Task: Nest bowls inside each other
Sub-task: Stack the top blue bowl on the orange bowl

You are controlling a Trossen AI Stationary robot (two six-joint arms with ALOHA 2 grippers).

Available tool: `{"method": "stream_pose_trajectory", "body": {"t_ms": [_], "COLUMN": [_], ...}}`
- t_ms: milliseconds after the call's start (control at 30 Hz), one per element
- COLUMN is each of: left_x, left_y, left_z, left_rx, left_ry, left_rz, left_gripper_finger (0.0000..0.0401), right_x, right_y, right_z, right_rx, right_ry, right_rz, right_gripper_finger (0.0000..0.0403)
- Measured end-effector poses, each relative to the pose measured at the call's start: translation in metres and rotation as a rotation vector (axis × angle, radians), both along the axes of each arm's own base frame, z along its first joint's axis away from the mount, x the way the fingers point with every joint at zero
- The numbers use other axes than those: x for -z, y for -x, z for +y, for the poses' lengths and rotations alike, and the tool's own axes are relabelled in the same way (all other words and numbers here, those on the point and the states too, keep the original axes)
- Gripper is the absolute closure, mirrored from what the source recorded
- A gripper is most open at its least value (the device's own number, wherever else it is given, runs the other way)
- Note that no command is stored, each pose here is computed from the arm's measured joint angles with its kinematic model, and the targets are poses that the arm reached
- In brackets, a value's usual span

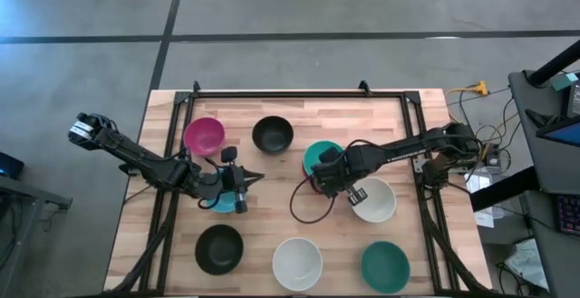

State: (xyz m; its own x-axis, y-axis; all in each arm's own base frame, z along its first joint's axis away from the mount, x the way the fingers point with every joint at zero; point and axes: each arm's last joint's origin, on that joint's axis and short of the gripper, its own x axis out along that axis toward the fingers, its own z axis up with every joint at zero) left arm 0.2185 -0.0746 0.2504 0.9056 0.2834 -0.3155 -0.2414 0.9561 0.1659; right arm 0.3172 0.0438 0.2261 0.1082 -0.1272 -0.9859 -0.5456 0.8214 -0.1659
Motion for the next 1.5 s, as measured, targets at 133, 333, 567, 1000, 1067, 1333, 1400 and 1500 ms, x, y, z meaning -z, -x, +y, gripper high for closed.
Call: {"method": "stream_pose_trajectory", "body": {"t_ms": [133, 333, 567, 1000, 1067, 1333, 1400, 1500], "left_x": [0.0, 0.001, 0.001, 0.0, 0.0, 0.0, 0.0, 0.0], "left_y": [0.0, 0.0, 0.0, 0.0, 0.0, 0.0, 0.0, 0.0], "left_z": [0.0, 0.0, 0.0, 0.0, 0.0, 0.0, 0.0, 0.0], "left_rx": [0.0, 0.0, 0.0, 0.0, 0.0, 0.0, 0.0, 0.0], "left_ry": [0.0, 0.0, -0.001, 0.001, 0.0, 0.001, 0.002, 0.004], "left_rz": [0.001, 0.001, 0.002, 0.0, 0.001, 0.0, 0.0, -0.002], "left_gripper_finger": [0.0401, 0.0401, 0.0401, 0.0401, 0.0401, 0.0401, 0.0401, 0.0401], "right_x": [0.006, 0.006, 0.008, 0.01, 0.01, -0.004, -0.007, -0.006], "right_y": [0.002, 0.001, -0.001, 0.0, 0.0, -0.003, -0.002, -0.001], "right_z": [0.0, 0.001, 0.004, 0.005, 0.005, 0.006, 0.005, 0.005], "right_rx": [0.001, 0.014, -0.011, 0.009, 0.009, 0.048, 0.064, 0.076], "right_ry": [0.0, -0.007, -0.077, -0.102, -0.103, -0.111, -0.111, -0.111], "right_rz": [0.002, -0.015, -0.018, -0.016, -0.016, -0.037, -0.029, -0.021], "right_gripper_finger": [0.039, 0.039, 0.039, 0.0353, 0.0336, 0.0296, 0.0298, 0.0309]}}
